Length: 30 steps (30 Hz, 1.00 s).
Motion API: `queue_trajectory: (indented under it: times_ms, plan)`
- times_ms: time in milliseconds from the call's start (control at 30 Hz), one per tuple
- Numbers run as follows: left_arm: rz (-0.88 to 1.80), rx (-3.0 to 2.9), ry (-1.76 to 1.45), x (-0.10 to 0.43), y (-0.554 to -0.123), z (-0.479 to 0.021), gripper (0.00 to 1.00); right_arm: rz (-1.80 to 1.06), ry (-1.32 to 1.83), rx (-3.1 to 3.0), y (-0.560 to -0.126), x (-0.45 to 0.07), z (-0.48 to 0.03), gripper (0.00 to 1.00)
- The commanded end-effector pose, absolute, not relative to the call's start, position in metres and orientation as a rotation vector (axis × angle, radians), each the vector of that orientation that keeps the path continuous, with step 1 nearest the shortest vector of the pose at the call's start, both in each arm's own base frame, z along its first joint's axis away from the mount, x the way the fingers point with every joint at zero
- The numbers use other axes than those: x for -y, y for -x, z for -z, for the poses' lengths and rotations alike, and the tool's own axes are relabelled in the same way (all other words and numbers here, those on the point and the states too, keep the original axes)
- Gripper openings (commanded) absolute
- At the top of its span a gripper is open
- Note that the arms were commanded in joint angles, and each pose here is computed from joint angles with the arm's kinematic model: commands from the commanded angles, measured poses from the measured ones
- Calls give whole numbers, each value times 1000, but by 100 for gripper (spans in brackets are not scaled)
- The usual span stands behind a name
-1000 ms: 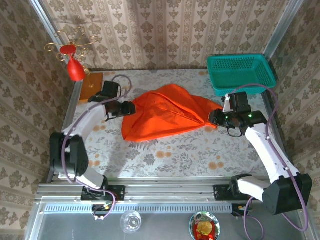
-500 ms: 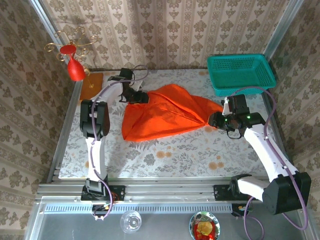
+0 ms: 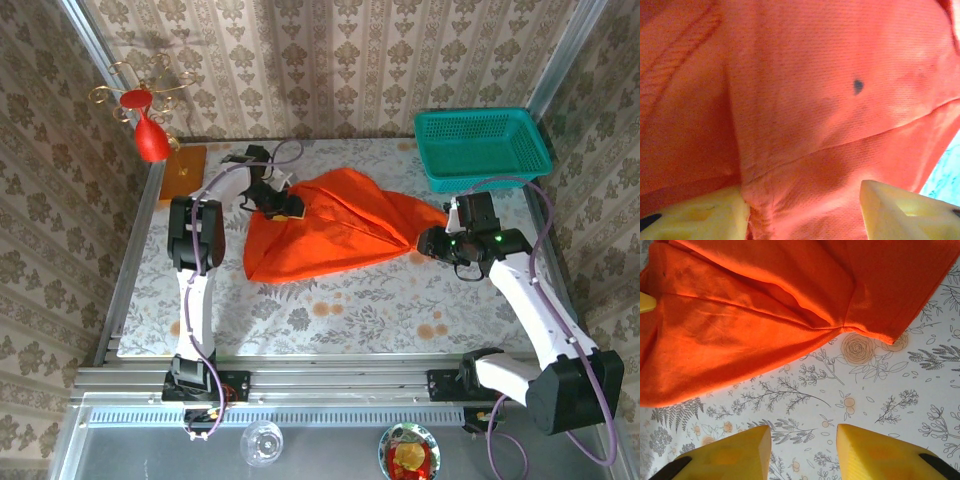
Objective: Fold the inside-out t-shirt
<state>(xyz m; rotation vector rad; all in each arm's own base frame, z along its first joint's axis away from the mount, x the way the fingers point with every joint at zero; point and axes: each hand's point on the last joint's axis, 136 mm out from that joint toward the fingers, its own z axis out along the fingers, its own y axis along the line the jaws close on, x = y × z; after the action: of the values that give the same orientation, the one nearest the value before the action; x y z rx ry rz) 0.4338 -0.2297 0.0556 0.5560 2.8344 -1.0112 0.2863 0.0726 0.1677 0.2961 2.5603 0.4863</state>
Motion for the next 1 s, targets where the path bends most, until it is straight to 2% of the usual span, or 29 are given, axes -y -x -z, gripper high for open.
queue_trajectory:
  times_ms: [0, 133, 233, 367, 467, 567, 967]
  plan:
    - [1147, -2777, -597, 242, -424, -69, 59, -509, -312, -2557, -281, -74, -169, 40]
    - [1182, -2723, -579, 244, -428, -80, 56, -509, -312, -2554, -280, -73, -171, 40]
    - [1188, -2703, -553, 240, -432, -85, 47, -507, -313, -2553, -279, -73, -172, 40]
    - [1212, -2612, -509, 232, -442, -98, 46, -505, -313, -2553, -279, -73, -172, 40]
    - [1339, -2515, -512, 238, -442, -115, 51, -503, -312, -2555, -279, -73, -171, 40]
    - [1349, -2509, -586, 246, -436, -116, 57, -502, -315, -2559, -279, -72, -169, 40]
    - [1415, -2562, -661, 264, -422, -98, 61, -501, -318, -2571, -276, -72, -166, 41]
